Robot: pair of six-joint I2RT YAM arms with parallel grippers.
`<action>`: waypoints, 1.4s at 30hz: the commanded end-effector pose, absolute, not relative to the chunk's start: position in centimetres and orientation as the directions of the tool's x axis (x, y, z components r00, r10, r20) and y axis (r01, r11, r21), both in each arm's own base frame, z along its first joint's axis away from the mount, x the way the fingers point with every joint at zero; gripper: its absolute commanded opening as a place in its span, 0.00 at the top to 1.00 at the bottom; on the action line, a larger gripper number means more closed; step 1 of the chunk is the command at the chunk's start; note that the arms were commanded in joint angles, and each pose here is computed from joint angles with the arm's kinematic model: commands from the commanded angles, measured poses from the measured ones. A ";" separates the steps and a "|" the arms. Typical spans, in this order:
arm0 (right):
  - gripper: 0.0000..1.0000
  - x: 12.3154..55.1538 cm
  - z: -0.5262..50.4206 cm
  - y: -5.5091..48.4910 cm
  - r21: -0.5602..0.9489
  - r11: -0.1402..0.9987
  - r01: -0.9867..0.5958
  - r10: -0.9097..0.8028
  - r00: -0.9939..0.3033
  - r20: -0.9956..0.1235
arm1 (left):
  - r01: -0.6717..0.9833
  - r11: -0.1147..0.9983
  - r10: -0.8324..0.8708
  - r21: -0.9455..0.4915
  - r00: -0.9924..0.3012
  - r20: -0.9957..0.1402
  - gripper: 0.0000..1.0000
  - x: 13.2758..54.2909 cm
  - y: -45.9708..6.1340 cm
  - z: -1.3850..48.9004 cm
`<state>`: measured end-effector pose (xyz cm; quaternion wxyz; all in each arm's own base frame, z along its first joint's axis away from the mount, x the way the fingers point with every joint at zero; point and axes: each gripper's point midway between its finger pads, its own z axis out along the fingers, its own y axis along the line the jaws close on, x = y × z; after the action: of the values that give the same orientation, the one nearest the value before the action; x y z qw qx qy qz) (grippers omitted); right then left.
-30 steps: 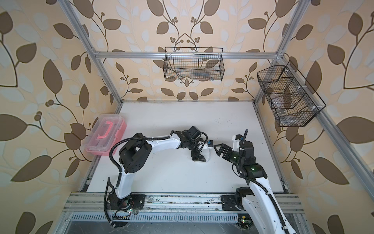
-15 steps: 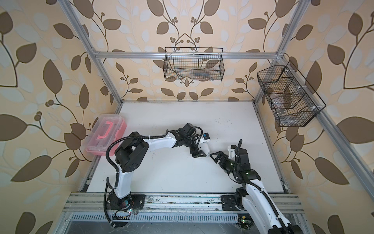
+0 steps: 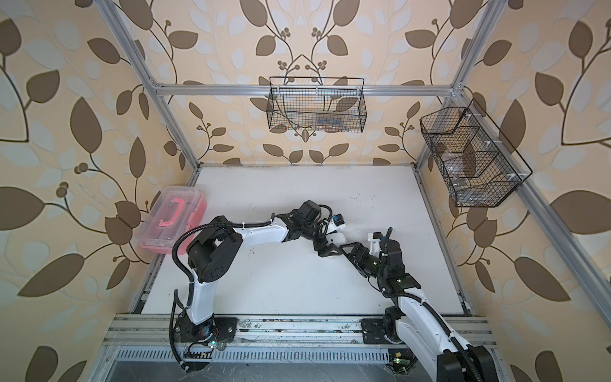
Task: Insert the battery into the alarm
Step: Adjust the alarm at the center of the board.
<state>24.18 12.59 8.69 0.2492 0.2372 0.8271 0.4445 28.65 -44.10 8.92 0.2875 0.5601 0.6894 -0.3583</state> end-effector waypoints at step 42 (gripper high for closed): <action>0.76 26.5 11.5 12.5 0.832 0.542 0.122 0.626 -0.719 -0.303 | 0.994 0.082 0.455 -0.071 -0.101 -0.885 0.11 27.7 -45.3 15.6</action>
<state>25.67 12.41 9.37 0.2710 0.2458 0.8266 0.4277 27.93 -44.71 10.39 0.2944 0.5546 0.6841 -0.3712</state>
